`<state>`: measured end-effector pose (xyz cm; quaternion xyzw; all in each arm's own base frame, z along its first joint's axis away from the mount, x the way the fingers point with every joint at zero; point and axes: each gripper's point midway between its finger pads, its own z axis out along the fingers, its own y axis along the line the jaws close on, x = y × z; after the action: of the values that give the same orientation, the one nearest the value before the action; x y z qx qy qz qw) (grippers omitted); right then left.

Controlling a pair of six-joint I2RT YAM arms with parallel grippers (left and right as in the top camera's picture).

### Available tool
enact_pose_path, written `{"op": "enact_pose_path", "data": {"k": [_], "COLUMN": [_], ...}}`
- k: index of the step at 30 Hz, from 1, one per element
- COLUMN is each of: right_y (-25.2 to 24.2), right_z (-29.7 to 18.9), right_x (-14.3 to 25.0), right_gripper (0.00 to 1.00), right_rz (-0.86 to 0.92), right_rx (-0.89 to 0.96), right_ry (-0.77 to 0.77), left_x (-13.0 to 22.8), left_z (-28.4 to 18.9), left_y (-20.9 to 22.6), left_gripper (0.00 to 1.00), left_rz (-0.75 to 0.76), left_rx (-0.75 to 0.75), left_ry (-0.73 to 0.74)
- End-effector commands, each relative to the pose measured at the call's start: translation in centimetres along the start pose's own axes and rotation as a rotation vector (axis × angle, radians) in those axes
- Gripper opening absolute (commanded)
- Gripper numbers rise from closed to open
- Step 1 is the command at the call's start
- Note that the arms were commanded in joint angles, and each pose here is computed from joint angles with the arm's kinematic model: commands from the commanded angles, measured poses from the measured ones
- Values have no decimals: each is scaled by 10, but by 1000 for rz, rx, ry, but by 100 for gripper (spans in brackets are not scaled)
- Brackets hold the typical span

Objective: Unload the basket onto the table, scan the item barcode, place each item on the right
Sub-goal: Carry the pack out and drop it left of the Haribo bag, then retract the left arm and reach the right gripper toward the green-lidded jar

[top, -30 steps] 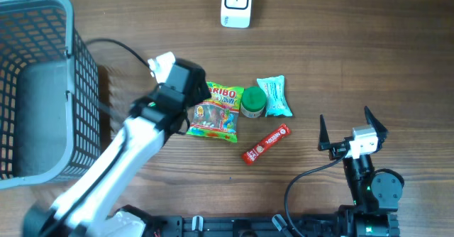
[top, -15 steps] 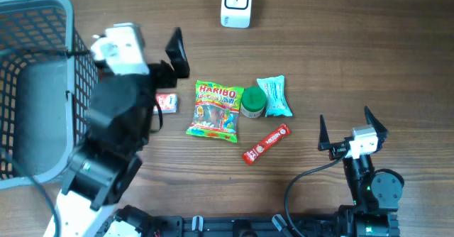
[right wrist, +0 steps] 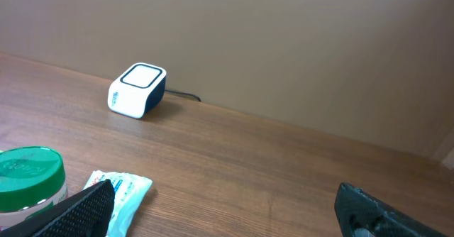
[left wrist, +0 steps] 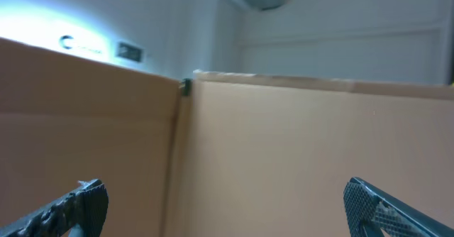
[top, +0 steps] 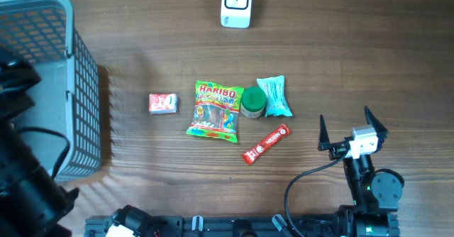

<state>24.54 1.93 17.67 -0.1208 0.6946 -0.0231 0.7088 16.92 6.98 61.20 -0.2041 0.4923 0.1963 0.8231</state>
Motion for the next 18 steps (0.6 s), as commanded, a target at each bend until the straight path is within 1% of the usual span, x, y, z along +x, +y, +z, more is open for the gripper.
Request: {"op": "enact_pose_path", "data": {"k": [1,3,5,6,7,8,9,10,11,12,13,14,15,17,18], "right_y": [2,14,33,43,41,38,40,50,66,81,85,85,86,92,91], "right_z": [0,-3,-14,-28,-33,-41,-46,-51,-57,-61,-56,-50,-50,-55,-52], "right_x": [-3,-30,-67,-97,-110,-126,-134,-136,-133,-125,-114,-102,-100,-103,-101], "right_gripper": [100,100,100,100,100,100,100,100,100,100,100,100,100,100,99], "right_rz": [-7,3,17,72,144,317,517,696,809,886,970,1146,1177,1059,1059], "right_rx": [-7,-87,-218,-300,-317,-353,-429,-547,-671,-766,-769,-755,-761,-791,-770], "right_ry": [-13,-130,-284,-409,-451,-492,-479,-418,-332,-226,-141,-34,-11,-26,-3], "left_x": [-4,-4,0,1,0,-1,-2,-4,-9,-17,-26,-29,-26,-20,-17], "left_z": [-11,-22,-38,-50,-56,-61,-63,-63,-63,-60,-56,-53,-50,-46,-44], "left_y": [38,47,53,58,66,75,84,87,88,86,85,81,75,66,61], "left_gripper": [100,100,100,100,100,100,100,100,100,100,100,100,100,100,100], "left_rz": [-1,-24,-12,-8,-13,-20,-31,-40,-47,-76,-118,-130,-120,-93,-79], "left_rx": [-95,-46,53,114,126,115,90,77,76,78,62,58,62,71,76], "left_ry": [40,47,57,57,55,50,51,44,27,-2,-33,-42,-35,-15,-4]}}
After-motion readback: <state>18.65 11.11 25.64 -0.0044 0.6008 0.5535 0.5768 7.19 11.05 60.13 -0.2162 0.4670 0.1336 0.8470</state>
